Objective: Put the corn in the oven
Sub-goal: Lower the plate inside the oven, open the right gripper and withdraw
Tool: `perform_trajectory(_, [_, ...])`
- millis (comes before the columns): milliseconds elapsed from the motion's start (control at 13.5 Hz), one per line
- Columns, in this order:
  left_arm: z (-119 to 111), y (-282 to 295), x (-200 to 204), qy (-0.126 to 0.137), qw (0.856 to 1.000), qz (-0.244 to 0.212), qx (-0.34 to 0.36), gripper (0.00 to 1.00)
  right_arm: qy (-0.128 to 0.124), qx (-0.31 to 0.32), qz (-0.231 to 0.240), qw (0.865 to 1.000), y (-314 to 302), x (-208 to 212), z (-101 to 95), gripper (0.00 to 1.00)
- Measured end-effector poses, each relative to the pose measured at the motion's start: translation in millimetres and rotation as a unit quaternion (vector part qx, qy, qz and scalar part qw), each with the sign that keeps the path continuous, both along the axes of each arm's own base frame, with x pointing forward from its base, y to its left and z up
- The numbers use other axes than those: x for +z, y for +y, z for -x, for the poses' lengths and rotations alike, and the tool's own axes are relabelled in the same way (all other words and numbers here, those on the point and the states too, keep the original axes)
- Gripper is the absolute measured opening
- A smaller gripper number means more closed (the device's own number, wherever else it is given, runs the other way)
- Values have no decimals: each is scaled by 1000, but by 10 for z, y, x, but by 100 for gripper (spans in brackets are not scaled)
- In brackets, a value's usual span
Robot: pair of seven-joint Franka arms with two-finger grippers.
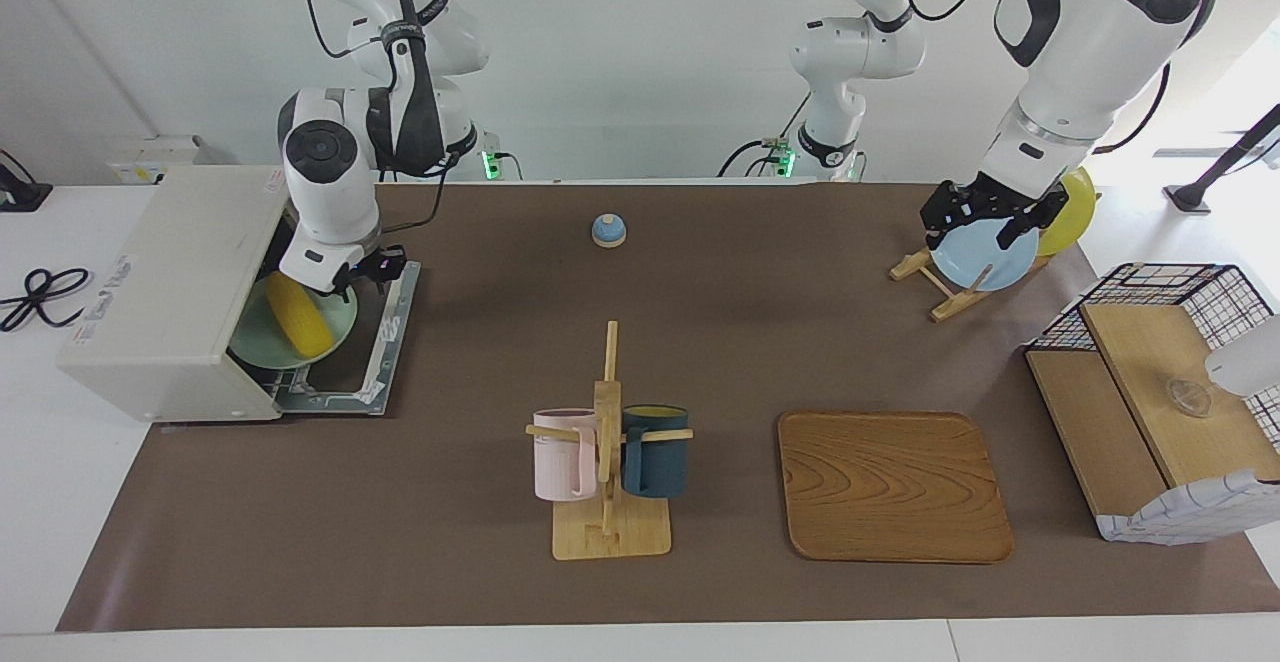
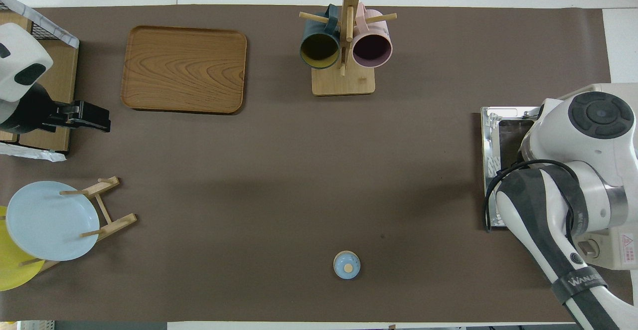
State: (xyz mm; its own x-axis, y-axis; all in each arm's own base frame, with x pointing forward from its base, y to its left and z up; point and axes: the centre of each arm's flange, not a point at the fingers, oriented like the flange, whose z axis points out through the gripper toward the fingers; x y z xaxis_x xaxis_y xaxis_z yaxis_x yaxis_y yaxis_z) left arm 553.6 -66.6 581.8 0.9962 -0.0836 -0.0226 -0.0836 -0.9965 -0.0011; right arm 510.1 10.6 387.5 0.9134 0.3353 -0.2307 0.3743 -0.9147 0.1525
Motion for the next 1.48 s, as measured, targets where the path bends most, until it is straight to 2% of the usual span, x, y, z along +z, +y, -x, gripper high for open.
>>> perform_trajectory(148, [0,0,0,0,1000,0,0,100,1,-46,-25,999,199,-59,47,28])
perform_trajectory(296, [0,0,0,0,1000,0,0,100,-2,-85,-27,996,370,-206,127,4])
perform_trajectory(591, [0,0,0,0,1000,0,0,100,2,-138,-49,989,437,-549,304,1])
perform_trajectory(887, [2,1,4,0,1000,0,0,100,-8,-145,-57,988,416,-834,485,1])
perform_trajectory(1183, [3,1,8,-1,1000,0,0,100,-6,-145,-56,988,404,-878,519,1])
perform_trajectory(1479, [4,1,9,-1,1000,0,0,100,1,-130,-34,991,335,-888,541,1])
